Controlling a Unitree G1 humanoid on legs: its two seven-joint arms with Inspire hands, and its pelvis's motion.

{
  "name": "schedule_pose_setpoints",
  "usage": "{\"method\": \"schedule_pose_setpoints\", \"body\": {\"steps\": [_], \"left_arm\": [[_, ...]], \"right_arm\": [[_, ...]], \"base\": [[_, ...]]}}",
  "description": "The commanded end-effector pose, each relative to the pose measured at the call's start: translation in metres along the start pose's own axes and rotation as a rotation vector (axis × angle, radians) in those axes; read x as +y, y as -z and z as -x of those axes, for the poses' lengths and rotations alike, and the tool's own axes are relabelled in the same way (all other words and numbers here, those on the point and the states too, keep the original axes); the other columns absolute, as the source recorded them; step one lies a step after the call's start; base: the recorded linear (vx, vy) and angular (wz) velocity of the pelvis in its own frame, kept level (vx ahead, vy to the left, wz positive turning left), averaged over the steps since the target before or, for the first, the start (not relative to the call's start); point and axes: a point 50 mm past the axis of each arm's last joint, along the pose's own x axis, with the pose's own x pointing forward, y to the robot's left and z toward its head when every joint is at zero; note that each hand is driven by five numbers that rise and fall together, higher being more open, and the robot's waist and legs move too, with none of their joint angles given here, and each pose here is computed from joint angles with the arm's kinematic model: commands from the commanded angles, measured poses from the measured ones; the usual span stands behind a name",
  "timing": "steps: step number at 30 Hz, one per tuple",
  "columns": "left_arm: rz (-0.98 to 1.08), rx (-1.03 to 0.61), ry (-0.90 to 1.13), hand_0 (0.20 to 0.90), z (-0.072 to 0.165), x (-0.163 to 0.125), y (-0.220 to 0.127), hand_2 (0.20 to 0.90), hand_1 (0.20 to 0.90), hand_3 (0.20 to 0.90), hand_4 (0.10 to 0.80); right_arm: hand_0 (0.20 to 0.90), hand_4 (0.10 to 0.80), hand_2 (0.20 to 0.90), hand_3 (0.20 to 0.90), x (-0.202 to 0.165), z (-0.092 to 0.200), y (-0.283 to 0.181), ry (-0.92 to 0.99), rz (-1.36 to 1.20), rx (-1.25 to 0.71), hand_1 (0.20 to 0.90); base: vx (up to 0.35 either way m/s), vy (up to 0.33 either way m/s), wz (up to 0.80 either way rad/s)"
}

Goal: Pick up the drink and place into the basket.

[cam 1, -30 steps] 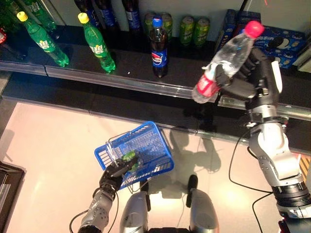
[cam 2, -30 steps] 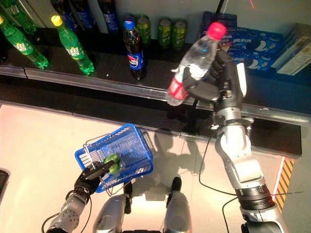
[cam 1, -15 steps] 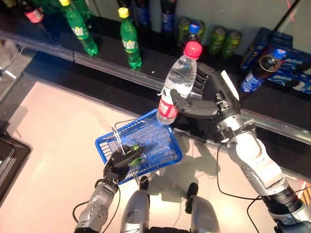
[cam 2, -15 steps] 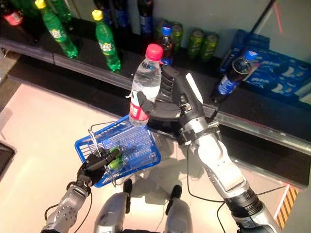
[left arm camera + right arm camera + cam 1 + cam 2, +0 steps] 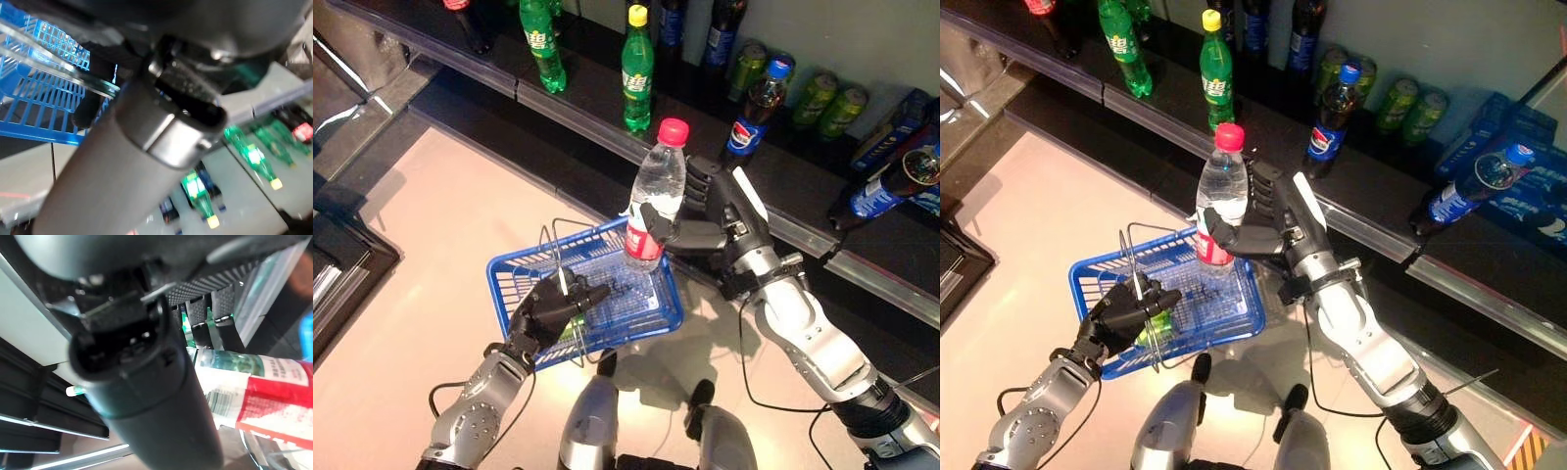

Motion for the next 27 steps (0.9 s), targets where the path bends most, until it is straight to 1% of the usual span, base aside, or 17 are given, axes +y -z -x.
{"method": "schedule_pose_setpoints", "body": {"steps": [1, 3, 6, 8, 13, 21, 23, 27], "left_arm": [[-0.029, -0.389, 0.648, 0.300, 0.005, -0.099, -0.075, 0.300, 0.300, 0.200, 0.100], [-0.025, -0.395, 0.671, 0.300, 0.007, -0.102, -0.078, 0.300, 0.300, 0.200, 0.100], [-0.049, -0.425, 0.792, 0.300, 0.013, -0.115, -0.085, 0.300, 0.300, 0.200, 0.100], [-0.066, -0.434, 0.809, 0.300, 0.014, -0.116, -0.086, 0.300, 0.300, 0.200, 0.100], [-0.134, -0.436, 0.844, 0.300, 0.017, -0.117, -0.090, 0.300, 0.300, 0.200, 0.100], [-0.146, -0.406, 0.938, 0.300, 0.020, -0.122, -0.086, 0.300, 0.300, 0.200, 0.100], [-0.177, -0.408, 0.977, 0.300, 0.020, -0.125, -0.084, 0.300, 0.300, 0.200, 0.100], [-0.191, -0.394, 0.979, 0.300, 0.019, -0.126, -0.084, 0.300, 0.300, 0.200, 0.100]], "right_arm": [[0.300, 0.100, 0.300, 0.200, 0.021, -0.007, -0.068, -0.047, -0.071, -0.368, 0.300], [0.300, 0.100, 0.300, 0.200, 0.022, -0.007, -0.066, -0.046, -0.072, -0.358, 0.300], [0.300, 0.100, 0.300, 0.200, 0.029, -0.008, -0.055, -0.046, -0.087, -0.296, 0.300], [0.300, 0.100, 0.300, 0.200, 0.030, -0.009, -0.052, -0.047, -0.087, -0.280, 0.300], [0.300, 0.100, 0.300, 0.200, 0.039, -0.010, -0.030, -0.036, -0.076, -0.166, 0.300], [0.300, 0.100, 0.300, 0.200, 0.047, -0.024, -0.001, 0.024, -0.006, -0.060, 0.300], [0.300, 0.100, 0.300, 0.200, 0.053, -0.027, 0.011, 0.033, 0.010, -0.010, 0.300], [0.300, 0.100, 0.300, 0.200, 0.060, -0.027, 0.030, 0.036, 0.029, 0.072, 0.300]], "base": [[0.037, 0.002, 0.16], [0.032, 0.005, 0.16], [0.025, 0.010, 0.04], [0.015, 0.007, 0.00], [0.058, 0.016, 0.11], [0.050, 0.005, 0.09], [0.052, 0.001, 0.13], [0.036, 0.006, 0.09]]}}
